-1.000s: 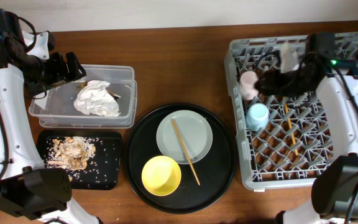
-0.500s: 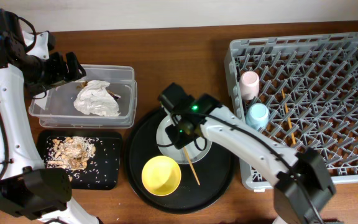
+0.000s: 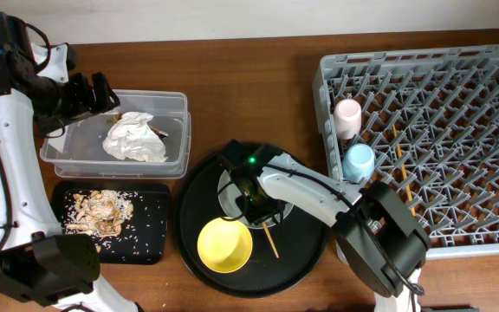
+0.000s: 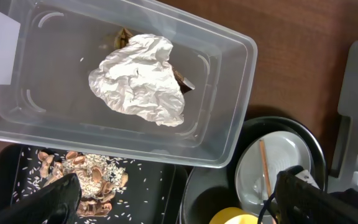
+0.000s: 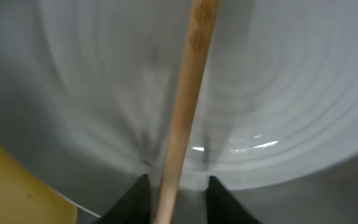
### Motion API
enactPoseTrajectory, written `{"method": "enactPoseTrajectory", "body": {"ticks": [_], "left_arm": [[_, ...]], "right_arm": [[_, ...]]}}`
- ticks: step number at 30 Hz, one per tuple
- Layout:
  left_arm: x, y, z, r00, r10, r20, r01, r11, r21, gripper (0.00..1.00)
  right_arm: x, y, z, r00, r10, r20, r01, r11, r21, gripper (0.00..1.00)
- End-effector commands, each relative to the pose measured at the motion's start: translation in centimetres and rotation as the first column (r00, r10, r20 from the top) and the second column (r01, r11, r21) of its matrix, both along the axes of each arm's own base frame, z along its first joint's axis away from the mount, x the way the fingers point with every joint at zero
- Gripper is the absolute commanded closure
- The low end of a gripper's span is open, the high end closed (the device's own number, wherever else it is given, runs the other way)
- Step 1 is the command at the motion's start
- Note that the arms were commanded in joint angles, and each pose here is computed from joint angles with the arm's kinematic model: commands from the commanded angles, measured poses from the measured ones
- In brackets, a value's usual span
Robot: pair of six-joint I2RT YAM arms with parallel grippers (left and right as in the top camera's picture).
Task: Sort waste into correct bins and load items into the dishwasher rack
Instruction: 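Carry the second chopstick and insert it upright in the rack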
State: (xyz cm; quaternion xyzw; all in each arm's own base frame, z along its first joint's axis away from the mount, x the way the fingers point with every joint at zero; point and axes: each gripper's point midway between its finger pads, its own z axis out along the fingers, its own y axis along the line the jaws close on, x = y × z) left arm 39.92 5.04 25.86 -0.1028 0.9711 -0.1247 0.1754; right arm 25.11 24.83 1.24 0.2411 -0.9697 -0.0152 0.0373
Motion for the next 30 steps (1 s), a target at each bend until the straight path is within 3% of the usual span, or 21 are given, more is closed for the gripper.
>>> {"method": "enactPoseTrajectory", "body": {"ticks": [1, 2, 4, 7, 12, 16, 19, 23, 27, 30], "left_arm": [[-0.1, 0.1, 0.2, 1.0, 0.008, 0.003, -0.008, 1.0, 0.003, 0.01], [-0.1, 0.1, 0.2, 1.0, 0.008, 0.003, -0.008, 1.0, 0.003, 0.01], [-0.1, 0.1, 0.2, 1.0, 0.008, 0.003, -0.008, 1.0, 0.003, 0.01], [-0.1, 0.1, 0.2, 1.0, 0.008, 0.003, -0.008, 1.0, 0.003, 0.01], [-0.1, 0.1, 0.2, 1.0, 0.008, 0.003, -0.008, 1.0, 0.003, 0.01], [-0.1, 0.1, 0.2, 1.0, 0.008, 0.003, -0.008, 1.0, 0.002, 0.01], [-0.1, 0.1, 0.2, 1.0, 0.008, 0.003, -0.008, 1.0, 0.003, 0.01], [-0.1, 0.1, 0.2, 1.0, 0.008, 0.003, -0.008, 1.0, 0.003, 0.01], [-0.1, 0.1, 0.2, 1.0, 0.008, 0.003, -0.008, 1.0, 0.003, 0.01], [-0.1, 0.1, 0.2, 1.0, 0.008, 0.003, -0.008, 1.0, 0.003, 0.01]], "right_arm": [[-0.2, 0.3, -0.5, 1.0, -0.008, -0.01, 0.008, 1.0, 0.007, 0.78], [-0.2, 0.3, -0.5, 1.0, -0.009, -0.01, 0.009, 1.0, 0.007, 0.87], [-0.2, 0.3, -0.4, 1.0, -0.009, -0.011, 0.009, 1.0, 0.011, 0.95], [0.7, 1.0, 0.9, 1.0, -0.011, 0.013, 0.01, 0.999, 0.03, 0.96], [8.8, -2.4, 11.0, 0.968, -0.043, 0.246, 0.04, 0.999, 0.017, 0.96], [13.5, -12.3, 16.8, 0.943, -0.107, 0.315, 0.13, 0.99, -0.053, 0.96], [15.2, -20.9, 16.7, 0.939, -0.169, 0.299, 0.204, 0.975, -0.089, 0.96], [15.4, -30.4, 16.6, 0.868, -0.396, 0.299, 0.428, 0.902, -0.047, 0.96], [15.6, -33.4, 15.9, 0.863, -0.418, 0.284, 0.414, 0.907, 0.078, 0.96], [15.6, -35.4, 14.5, 0.844, -0.45, 0.291, 0.445, 0.891, 0.088, 0.96]]}}
